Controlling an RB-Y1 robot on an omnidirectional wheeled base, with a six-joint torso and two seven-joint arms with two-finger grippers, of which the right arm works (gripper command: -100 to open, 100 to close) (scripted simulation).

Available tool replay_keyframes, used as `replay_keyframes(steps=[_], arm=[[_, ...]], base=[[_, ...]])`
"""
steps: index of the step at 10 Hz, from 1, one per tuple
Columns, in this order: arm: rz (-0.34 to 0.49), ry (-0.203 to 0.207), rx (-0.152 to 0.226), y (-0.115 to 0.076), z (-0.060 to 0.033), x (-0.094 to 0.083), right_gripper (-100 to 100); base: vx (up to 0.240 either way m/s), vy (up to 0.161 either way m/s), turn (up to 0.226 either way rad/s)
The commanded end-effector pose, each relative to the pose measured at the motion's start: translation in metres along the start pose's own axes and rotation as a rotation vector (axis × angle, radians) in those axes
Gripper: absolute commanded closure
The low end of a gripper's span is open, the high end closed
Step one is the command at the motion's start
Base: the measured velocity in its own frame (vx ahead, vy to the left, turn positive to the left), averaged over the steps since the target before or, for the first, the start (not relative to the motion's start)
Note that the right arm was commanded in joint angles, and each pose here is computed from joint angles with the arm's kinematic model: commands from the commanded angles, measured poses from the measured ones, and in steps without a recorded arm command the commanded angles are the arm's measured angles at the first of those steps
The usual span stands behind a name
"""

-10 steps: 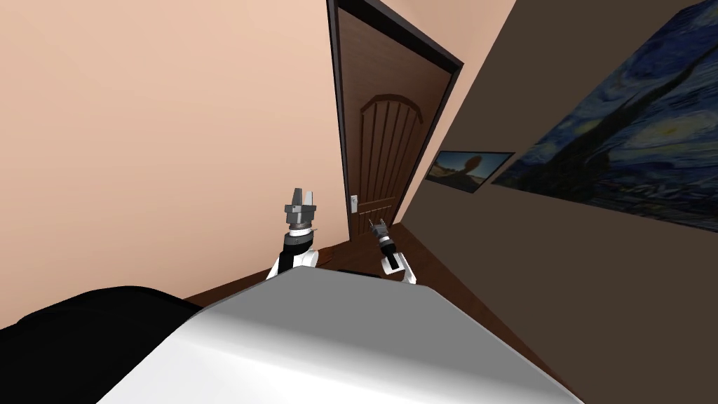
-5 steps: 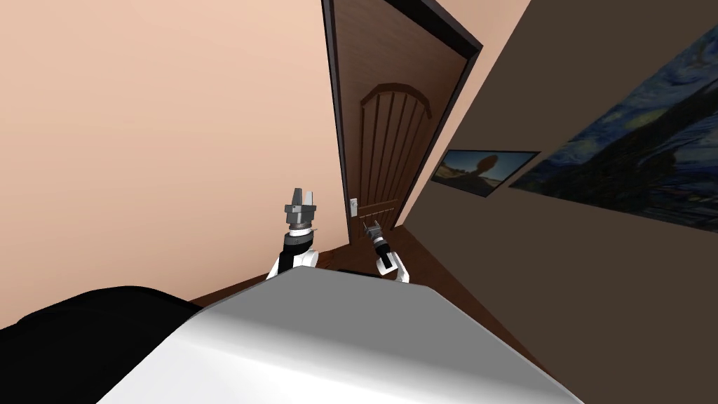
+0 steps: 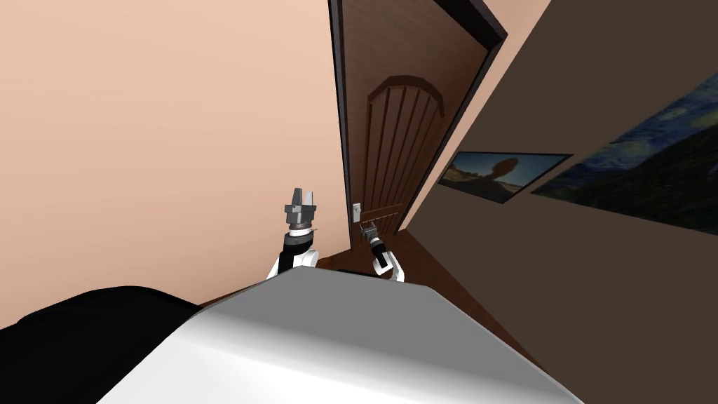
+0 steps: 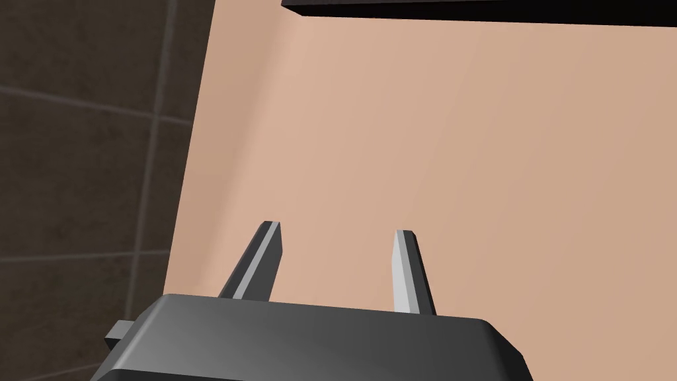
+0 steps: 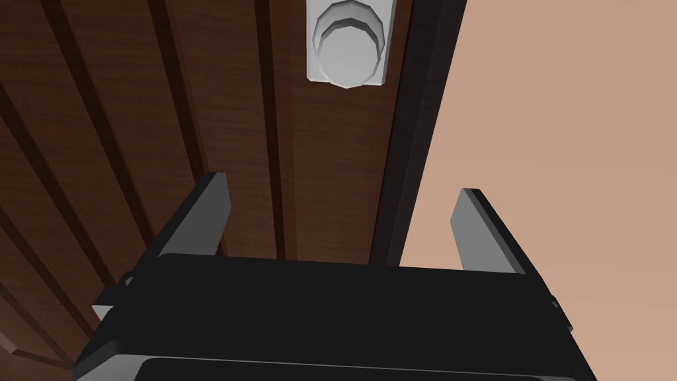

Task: Pull the door open

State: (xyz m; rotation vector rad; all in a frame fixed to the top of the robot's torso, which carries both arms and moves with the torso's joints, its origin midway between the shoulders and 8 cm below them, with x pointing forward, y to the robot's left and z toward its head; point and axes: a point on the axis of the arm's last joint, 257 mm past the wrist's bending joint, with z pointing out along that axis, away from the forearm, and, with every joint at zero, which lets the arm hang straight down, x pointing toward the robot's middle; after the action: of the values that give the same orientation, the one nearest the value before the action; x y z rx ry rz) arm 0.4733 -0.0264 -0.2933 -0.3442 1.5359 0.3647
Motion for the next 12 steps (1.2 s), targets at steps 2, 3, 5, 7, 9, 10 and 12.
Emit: replay_keyframes(steps=[2, 3, 5, 7, 9, 10, 12], arm=[[-0.007, 0.005, -0.004, 0.002, 0.0008, 0.002, -100], [-0.015, 0.010, -0.002, -0.002, 0.0004, 0.004, -100], [-0.021, 0.013, 0.000, -0.005, -0.0002, 0.005, -100], [-0.031, 0.019, 0.004, -0.011, -0.0010, 0.008, -100], [-0.044, 0.027, 0.009, -0.019, -0.0019, 0.011, -100], [-0.050, 0.030, 0.012, -0.023, -0.0024, 0.013, -100], [-0.065, 0.038, 0.020, -0.034, -0.0031, 0.016, -100]], base=[[0.134, 0.071, 0.006], [-0.106, -0.049, 0.027], [-0.151, -0.077, 0.022], [-0.175, -0.096, 0.033], [-0.194, -0.070, 0.049], [-0.155, -0.039, 0.044], [-0.163, -0.061, 0.056]])
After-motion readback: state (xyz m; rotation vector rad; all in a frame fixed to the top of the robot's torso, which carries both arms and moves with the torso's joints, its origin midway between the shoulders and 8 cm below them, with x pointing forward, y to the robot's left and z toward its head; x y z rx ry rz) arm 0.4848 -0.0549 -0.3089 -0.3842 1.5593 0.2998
